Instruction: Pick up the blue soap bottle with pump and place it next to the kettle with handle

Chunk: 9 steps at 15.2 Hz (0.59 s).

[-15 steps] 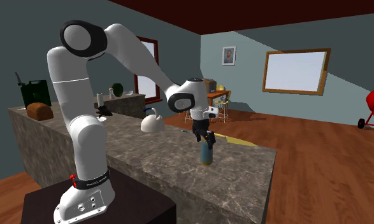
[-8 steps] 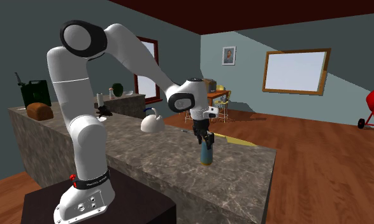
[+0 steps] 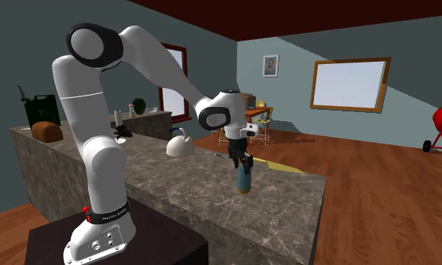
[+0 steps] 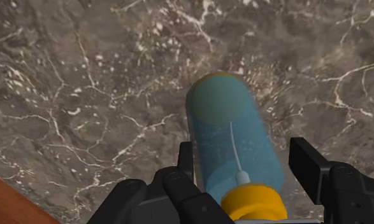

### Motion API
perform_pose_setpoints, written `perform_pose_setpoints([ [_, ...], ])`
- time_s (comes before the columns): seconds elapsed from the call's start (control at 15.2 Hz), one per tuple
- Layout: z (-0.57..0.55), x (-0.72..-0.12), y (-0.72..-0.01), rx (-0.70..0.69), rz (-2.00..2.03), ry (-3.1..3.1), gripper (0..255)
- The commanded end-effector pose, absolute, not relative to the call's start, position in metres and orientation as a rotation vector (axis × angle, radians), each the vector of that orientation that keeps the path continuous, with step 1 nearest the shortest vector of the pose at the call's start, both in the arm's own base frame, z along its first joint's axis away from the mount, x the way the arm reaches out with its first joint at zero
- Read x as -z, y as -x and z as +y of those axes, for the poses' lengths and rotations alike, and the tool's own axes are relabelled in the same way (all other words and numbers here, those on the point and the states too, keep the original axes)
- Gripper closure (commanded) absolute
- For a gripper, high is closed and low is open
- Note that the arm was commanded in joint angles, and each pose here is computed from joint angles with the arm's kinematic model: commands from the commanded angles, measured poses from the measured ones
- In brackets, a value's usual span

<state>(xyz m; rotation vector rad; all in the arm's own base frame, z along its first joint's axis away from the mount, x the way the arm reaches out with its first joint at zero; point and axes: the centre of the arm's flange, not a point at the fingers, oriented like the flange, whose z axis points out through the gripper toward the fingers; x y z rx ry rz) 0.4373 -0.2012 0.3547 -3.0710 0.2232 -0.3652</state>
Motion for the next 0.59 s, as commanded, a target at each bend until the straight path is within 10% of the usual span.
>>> perform_pose_setpoints([
  [0.0, -0.201, -0.364, -0.438, 0.365, 0.223, 3.071, 255],
  [0.53, -0.201, -0.406, -0.438, 0.365, 0.223, 3.071, 255],
])
